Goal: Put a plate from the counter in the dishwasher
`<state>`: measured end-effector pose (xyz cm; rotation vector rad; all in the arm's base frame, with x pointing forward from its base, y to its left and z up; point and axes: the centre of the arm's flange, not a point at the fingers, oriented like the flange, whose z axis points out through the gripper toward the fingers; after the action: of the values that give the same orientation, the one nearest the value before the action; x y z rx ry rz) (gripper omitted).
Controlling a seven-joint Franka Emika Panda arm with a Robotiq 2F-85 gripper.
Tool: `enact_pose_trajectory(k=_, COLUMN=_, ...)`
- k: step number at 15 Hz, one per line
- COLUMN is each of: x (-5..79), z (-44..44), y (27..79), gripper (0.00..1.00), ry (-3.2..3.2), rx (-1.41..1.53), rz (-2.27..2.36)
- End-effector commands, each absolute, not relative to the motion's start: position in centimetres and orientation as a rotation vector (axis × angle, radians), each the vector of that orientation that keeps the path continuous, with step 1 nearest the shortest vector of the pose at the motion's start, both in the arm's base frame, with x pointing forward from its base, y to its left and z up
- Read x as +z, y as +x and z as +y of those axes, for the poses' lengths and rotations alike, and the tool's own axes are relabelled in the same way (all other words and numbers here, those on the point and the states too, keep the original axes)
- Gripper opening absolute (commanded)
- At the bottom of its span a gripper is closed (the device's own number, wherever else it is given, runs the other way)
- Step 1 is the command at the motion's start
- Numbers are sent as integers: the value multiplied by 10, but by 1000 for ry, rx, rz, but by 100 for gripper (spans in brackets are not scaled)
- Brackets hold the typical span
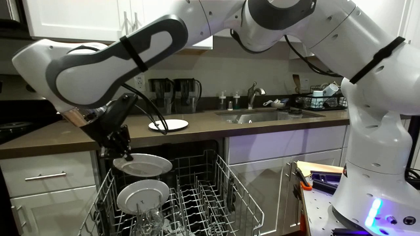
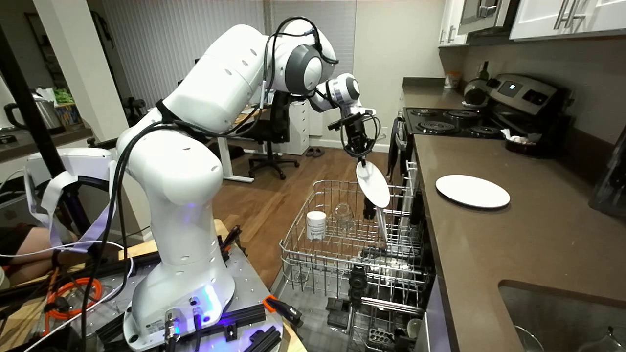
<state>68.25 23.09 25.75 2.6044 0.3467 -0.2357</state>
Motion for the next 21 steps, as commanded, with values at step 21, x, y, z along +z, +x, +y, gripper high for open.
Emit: enact_pose_trajectory(k=21, x=304, z=235, y=643, gripper=7, ry=2603, rx=-380, rz=439)
